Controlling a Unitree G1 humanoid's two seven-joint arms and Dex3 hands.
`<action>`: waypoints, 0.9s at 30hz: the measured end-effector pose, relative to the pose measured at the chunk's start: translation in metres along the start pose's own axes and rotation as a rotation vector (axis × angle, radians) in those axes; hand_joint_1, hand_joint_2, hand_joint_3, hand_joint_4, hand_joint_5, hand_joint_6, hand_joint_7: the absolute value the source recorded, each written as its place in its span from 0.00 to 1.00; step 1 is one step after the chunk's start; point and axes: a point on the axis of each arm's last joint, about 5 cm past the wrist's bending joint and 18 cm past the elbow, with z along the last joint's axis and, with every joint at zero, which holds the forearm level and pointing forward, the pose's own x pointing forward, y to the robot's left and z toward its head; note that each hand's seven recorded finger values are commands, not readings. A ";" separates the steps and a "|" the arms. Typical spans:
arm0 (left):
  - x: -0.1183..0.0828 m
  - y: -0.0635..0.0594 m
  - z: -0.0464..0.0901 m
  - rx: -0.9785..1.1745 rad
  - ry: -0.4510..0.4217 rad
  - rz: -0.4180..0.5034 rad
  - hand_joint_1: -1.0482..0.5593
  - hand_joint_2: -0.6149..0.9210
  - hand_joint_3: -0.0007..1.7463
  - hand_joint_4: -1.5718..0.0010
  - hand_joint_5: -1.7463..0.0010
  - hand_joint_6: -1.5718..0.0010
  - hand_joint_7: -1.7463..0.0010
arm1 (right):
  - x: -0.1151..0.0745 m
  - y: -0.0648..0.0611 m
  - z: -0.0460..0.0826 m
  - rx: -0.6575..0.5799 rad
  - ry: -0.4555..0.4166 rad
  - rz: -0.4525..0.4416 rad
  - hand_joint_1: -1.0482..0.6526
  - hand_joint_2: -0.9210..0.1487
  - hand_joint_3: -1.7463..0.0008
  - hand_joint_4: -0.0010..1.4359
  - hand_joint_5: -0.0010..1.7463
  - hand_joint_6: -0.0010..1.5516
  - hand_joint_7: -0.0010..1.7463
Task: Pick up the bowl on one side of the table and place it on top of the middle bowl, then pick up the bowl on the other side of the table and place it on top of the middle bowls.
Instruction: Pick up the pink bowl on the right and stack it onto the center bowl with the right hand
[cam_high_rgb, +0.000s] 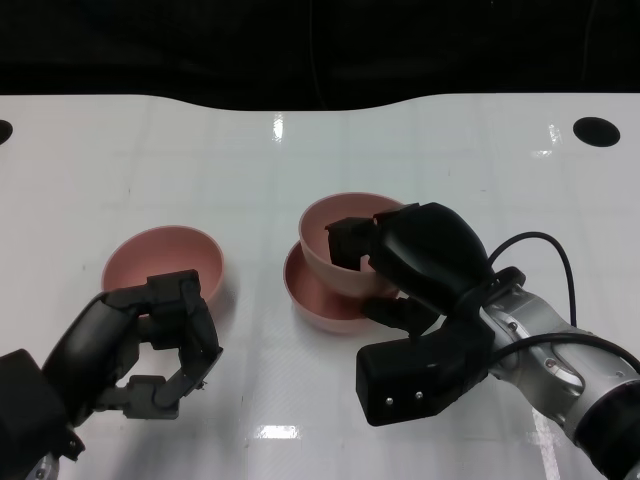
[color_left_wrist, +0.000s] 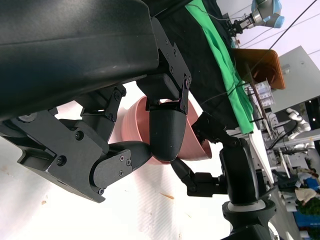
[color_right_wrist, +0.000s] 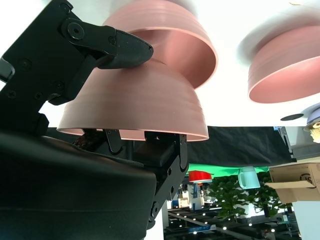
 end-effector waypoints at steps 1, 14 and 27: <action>0.000 0.000 0.000 0.004 -0.007 0.000 0.54 0.73 0.56 0.51 0.00 0.55 0.11 | 0.000 0.001 0.000 -0.001 0.002 0.006 0.51 0.45 0.35 0.62 1.00 0.51 0.86; 0.001 -0.001 0.001 0.018 -0.001 -0.007 0.52 0.73 0.56 0.52 0.00 0.55 0.11 | -0.002 0.011 -0.003 0.025 0.006 0.024 0.48 0.32 0.53 0.63 0.69 0.60 0.48; 0.001 -0.002 0.001 0.017 -0.005 -0.007 0.52 0.79 0.47 0.52 0.00 0.55 0.10 | 0.006 0.011 0.001 -0.021 0.018 0.097 0.36 0.00 0.95 0.39 0.29 0.47 0.00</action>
